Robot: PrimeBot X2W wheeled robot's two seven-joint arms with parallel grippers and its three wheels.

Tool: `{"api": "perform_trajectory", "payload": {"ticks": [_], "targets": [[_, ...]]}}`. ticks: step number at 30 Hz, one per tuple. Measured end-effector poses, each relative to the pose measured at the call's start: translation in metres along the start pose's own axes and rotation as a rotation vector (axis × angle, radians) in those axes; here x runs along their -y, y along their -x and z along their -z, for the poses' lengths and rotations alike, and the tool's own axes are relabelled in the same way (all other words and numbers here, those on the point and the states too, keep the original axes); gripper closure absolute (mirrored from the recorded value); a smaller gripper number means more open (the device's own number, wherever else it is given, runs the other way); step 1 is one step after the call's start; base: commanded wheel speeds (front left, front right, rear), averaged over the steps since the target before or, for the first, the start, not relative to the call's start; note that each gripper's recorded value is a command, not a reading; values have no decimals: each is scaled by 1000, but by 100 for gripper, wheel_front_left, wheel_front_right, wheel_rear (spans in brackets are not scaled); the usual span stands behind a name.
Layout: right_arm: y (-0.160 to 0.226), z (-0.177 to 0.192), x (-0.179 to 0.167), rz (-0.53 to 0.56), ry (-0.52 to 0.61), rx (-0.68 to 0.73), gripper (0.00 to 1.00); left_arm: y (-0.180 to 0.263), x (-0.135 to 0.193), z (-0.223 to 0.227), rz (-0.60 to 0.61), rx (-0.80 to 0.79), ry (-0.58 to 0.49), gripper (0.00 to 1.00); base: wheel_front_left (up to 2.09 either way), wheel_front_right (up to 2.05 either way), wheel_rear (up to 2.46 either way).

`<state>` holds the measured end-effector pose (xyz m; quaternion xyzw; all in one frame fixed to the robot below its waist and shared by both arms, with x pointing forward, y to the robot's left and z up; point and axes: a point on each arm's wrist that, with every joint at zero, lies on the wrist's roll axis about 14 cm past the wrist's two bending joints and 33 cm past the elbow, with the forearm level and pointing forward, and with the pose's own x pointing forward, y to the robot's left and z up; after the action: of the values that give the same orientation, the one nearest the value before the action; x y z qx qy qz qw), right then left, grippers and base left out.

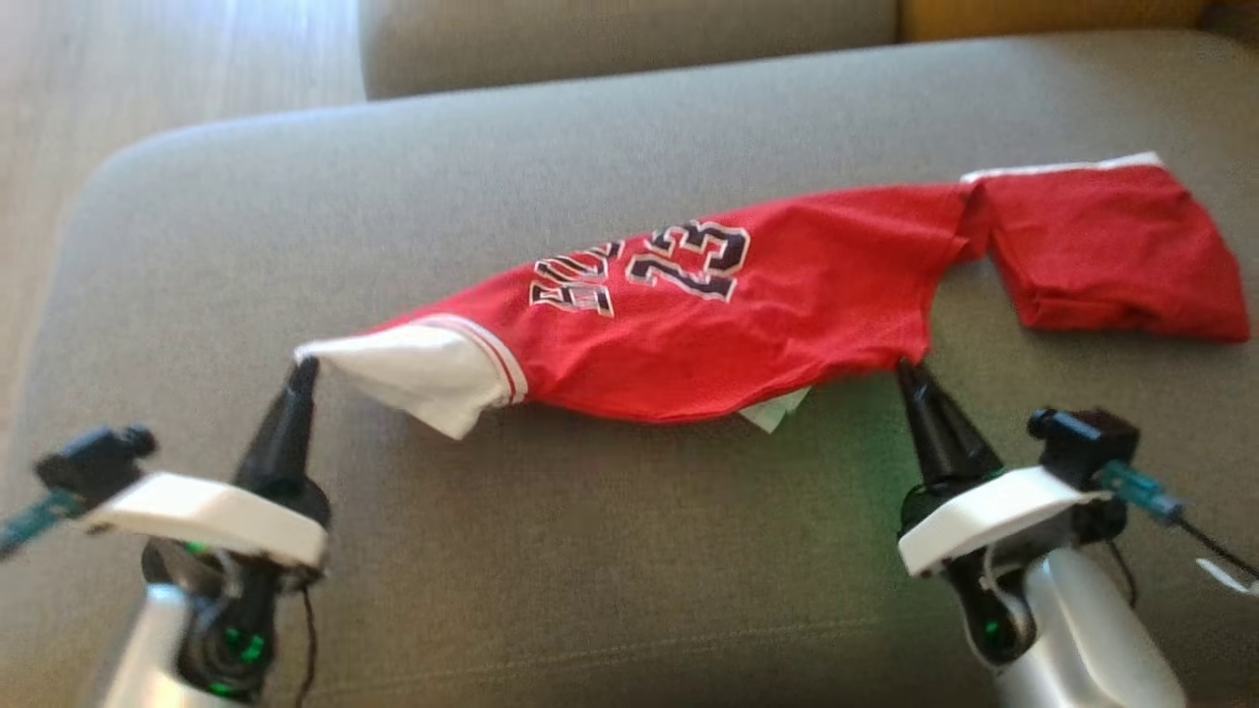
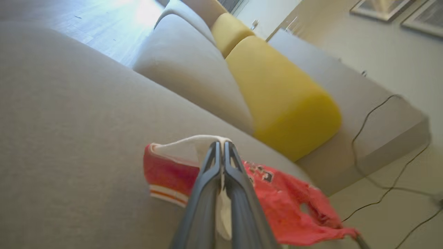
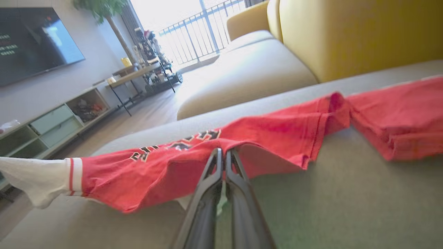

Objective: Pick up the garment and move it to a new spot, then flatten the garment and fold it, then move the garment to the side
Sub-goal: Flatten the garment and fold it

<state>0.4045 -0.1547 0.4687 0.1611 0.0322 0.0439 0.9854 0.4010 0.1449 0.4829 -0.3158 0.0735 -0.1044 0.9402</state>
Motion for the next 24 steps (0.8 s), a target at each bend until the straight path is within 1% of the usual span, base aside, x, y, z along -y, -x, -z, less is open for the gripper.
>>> {"api": "perform_trajectory", "payload": {"ticks": [4, 7, 10, 14, 17, 20, 23, 24], "targets": [[1, -44, -2, -4, 18, 127, 100, 3, 30, -49, 87, 76, 196, 100, 0, 0, 0], [-3, -86, -5, -13, 41, 231, 100, 3, 53, -89, 140, 144, 301, 100, 0, 0, 0], [-14, -142, -14, -34, 47, 345, 100, -4, 85, -139, 225, 229, 378, 100, 0, 0, 0], [-25, -212, -28, -73, 85, 475, 100, -13, 129, -195, 331, 302, 394, 100, 0, 0, 0], [-34, -245, -34, -89, 133, 509, 100, -22, 150, -224, 365, 327, 402, 100, 0, 0, 0], [-53, -260, -46, -113, 172, 490, 100, -43, 153, -242, 342, 322, 412, 100, 0, 0, 0], [-79, -274, -60, -138, 205, 475, 100, -74, 145, -250, 278, 310, 329, 100, 0, 0, 0], [-101, -283, -68, -150, 214, 462, 100, -96, 137, -257, 230, 314, 276, 100, 0, 0, 0]]}}
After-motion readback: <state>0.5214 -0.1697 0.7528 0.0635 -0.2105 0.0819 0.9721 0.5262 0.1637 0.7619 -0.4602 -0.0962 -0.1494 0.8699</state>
